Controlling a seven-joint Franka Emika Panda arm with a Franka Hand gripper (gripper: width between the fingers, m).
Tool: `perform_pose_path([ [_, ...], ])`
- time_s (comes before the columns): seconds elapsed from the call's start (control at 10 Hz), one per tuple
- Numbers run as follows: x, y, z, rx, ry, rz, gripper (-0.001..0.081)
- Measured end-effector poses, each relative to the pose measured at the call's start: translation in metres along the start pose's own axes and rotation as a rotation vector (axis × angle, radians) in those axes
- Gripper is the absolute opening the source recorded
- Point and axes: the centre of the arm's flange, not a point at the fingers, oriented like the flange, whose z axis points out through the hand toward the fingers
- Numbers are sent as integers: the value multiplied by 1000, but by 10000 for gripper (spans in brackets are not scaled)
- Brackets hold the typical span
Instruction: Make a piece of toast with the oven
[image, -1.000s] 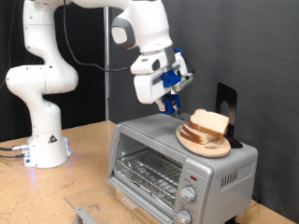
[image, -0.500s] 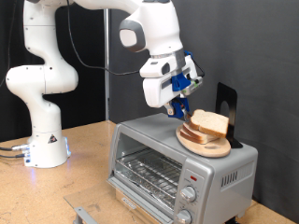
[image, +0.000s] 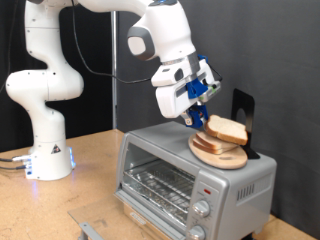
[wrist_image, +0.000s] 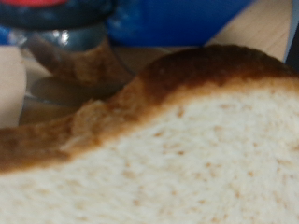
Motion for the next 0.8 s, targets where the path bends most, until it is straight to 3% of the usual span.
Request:
perform_pose_path([
  [0.4,-17,13,-9,6,11,-29,438],
  [0.8,-36,29,-28,65,20,-31,438],
])
